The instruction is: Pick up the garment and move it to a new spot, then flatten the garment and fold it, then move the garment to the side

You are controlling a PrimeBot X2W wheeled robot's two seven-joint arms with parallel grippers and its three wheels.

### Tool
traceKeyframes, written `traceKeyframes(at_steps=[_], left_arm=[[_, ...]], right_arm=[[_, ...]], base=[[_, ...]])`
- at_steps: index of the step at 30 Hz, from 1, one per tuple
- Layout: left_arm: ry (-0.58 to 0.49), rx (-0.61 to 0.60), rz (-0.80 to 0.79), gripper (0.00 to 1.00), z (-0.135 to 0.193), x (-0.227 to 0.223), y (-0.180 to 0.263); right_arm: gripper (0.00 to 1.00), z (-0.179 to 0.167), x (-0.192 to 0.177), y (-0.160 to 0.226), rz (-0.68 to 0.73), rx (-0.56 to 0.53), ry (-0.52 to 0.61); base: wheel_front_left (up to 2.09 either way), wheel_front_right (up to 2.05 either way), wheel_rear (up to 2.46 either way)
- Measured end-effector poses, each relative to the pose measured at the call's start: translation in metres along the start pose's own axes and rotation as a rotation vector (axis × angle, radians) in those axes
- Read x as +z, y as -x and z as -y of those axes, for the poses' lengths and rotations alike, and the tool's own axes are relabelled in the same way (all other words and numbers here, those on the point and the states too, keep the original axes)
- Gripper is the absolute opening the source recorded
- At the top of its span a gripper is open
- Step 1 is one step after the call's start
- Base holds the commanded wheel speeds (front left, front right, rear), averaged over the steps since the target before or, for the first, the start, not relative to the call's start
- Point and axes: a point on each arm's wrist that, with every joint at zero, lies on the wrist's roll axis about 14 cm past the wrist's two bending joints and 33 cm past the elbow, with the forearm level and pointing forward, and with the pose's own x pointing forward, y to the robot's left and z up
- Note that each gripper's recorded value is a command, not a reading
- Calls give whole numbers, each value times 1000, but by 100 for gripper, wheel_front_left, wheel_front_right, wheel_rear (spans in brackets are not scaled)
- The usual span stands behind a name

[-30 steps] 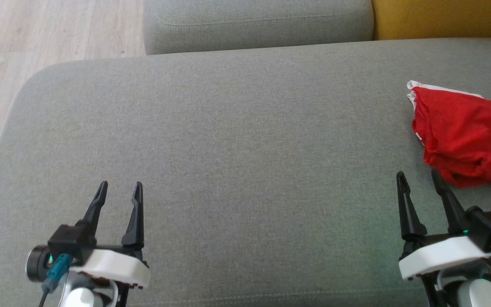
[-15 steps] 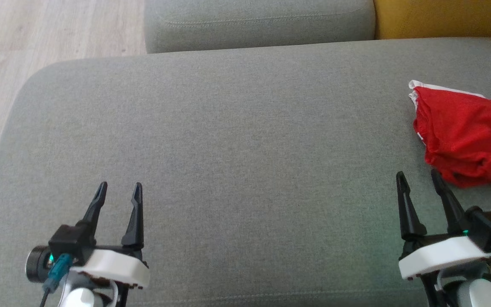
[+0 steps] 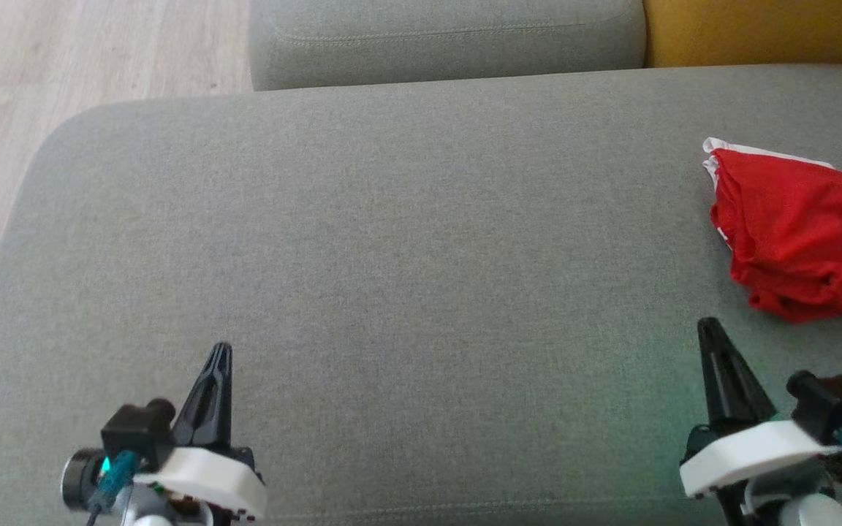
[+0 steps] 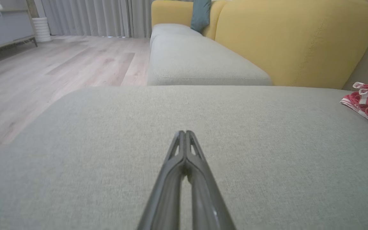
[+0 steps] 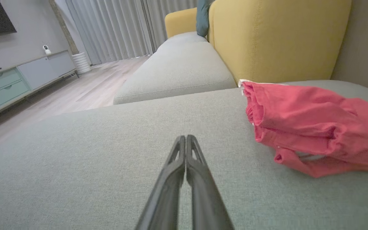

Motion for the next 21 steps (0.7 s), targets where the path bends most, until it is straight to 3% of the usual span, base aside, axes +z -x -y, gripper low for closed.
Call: traceKeyframes(at_steps=[21], left_arm=[[251,68,-74,0,-13,-14,3]], right_arm=[[0,3,-7,2,-3,-12,-258]], base=[[0,0,0]])
